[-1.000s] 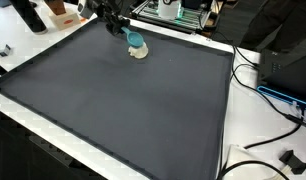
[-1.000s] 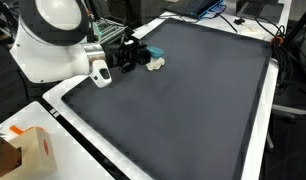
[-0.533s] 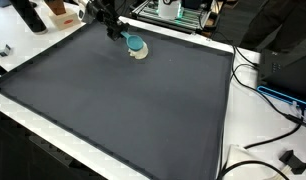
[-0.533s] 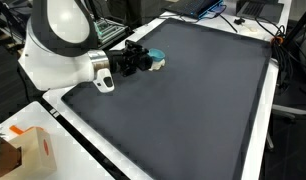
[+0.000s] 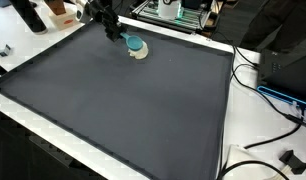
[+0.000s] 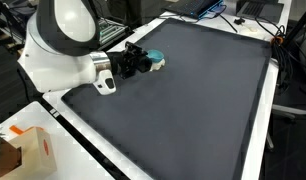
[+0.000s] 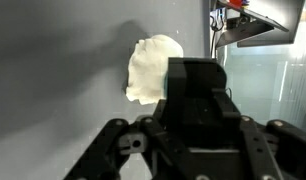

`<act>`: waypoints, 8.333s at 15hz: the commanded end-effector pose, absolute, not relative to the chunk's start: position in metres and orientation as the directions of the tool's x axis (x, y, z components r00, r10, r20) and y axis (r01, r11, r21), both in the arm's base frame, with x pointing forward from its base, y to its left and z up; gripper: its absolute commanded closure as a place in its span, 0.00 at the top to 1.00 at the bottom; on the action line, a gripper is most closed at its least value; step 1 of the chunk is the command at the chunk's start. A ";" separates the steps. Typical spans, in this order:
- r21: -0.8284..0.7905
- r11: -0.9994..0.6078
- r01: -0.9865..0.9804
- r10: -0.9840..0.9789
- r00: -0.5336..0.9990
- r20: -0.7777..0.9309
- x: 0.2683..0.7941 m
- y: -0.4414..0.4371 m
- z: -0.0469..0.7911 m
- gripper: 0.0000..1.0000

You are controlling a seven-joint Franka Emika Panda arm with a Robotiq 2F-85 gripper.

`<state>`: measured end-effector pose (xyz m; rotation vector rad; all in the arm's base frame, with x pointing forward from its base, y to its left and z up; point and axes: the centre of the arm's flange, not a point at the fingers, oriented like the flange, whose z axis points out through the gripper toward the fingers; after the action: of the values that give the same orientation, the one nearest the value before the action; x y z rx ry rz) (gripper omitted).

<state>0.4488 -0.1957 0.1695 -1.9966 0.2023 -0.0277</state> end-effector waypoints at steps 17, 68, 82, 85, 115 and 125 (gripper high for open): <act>-0.811 -0.502 -0.300 -0.183 0.953 -0.240 0.445 -0.207 0.131 0.25; -0.160 -0.973 0.163 0.166 0.986 0.000 0.459 -0.060 0.442 0.25; 0.036 -0.977 0.210 0.210 0.978 -0.004 0.473 -0.026 0.467 0.50; 0.042 -0.976 0.212 0.212 0.977 -0.002 0.473 -0.025 0.468 0.50; 0.664 -0.638 -0.390 -0.354 0.914 0.196 0.514 0.004 0.347 0.25; 0.790 -0.503 -0.350 -0.380 0.911 0.161 0.521 0.024 0.260 0.25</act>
<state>0.5131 0.0187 0.2805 -3.9035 0.9434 0.0474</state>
